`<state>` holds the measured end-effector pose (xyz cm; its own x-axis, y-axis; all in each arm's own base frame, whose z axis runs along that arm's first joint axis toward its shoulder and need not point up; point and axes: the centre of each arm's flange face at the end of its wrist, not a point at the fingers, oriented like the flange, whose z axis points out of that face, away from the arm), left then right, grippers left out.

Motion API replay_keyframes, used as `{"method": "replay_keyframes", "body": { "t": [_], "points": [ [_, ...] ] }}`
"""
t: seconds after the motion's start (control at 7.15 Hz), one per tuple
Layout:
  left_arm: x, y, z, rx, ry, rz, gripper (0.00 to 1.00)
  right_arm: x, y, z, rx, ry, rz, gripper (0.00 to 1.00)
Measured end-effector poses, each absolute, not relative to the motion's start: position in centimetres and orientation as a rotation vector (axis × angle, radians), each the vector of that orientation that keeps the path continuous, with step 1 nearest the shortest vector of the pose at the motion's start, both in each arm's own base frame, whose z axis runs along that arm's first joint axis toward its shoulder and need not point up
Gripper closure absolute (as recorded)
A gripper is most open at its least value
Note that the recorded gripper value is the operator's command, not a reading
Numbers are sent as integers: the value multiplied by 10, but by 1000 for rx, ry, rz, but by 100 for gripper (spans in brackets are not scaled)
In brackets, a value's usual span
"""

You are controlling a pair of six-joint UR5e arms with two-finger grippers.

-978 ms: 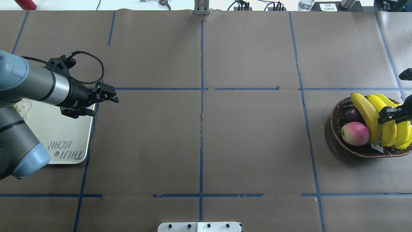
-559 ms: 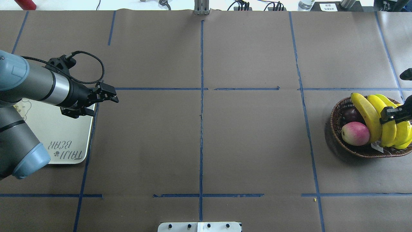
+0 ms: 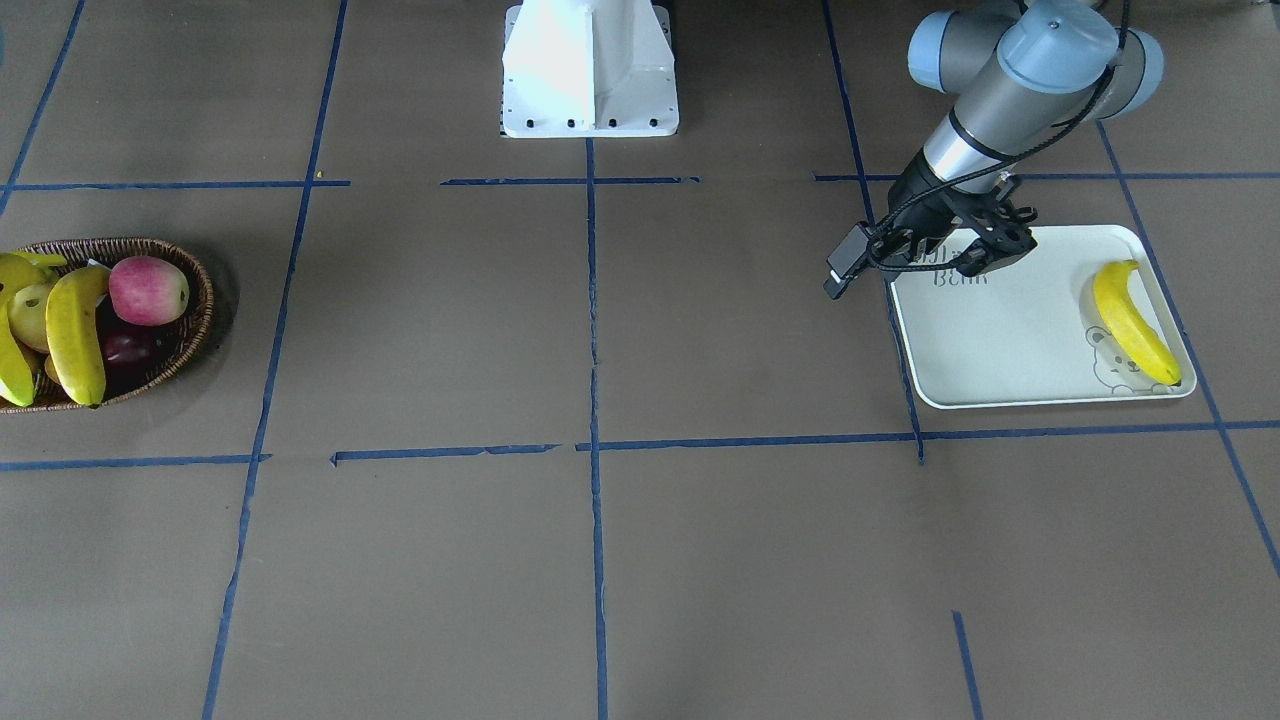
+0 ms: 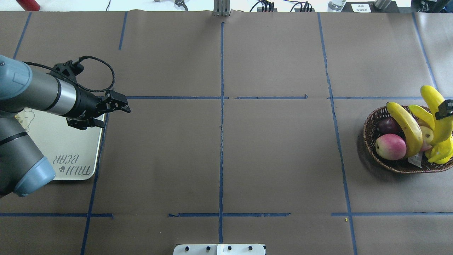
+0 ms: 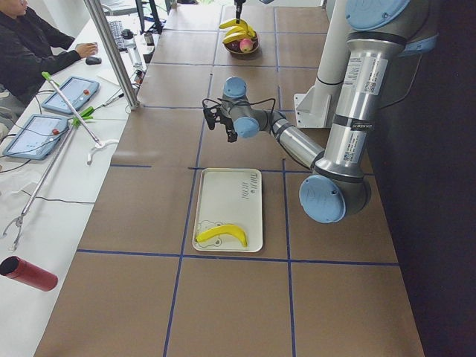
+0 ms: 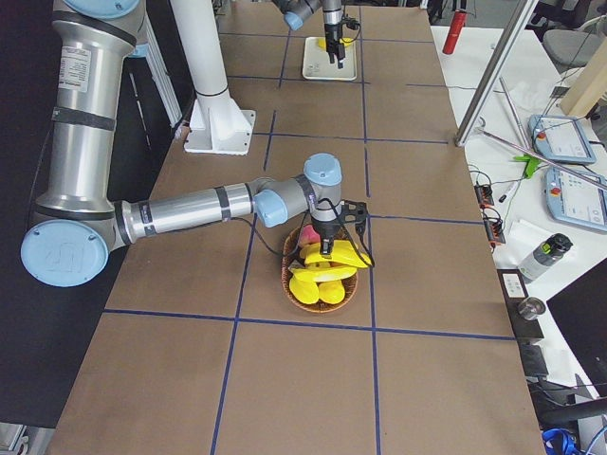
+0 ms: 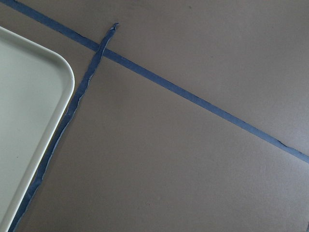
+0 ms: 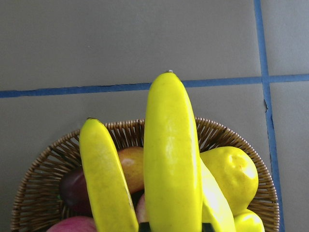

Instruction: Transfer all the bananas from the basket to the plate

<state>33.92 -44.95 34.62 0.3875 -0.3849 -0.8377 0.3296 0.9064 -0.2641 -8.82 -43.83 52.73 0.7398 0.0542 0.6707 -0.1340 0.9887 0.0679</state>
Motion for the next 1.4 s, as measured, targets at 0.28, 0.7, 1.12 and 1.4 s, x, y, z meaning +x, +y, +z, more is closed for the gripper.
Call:
{"method": "replay_keyframes", "body": {
  "t": [0.28, 0.7, 1.12, 1.4],
  "points": [
    [340, -450, 346, -57, 1082, -454, 1, -74, -441, 486, 151, -833, 91, 100],
    [343, -453, 334, -49, 1103, -445, 1, -70, -451, 426, 112, -1100, 19, 99],
    [371, -452, 253, -90, 1240, -481, 1, -94, -469, 326, 131, -1237, -26, 98],
    [379, -448, 213, -132, 1323, -516, 1, -143, -463, 244, 113, -1282, 21, 98]
  ]
}}
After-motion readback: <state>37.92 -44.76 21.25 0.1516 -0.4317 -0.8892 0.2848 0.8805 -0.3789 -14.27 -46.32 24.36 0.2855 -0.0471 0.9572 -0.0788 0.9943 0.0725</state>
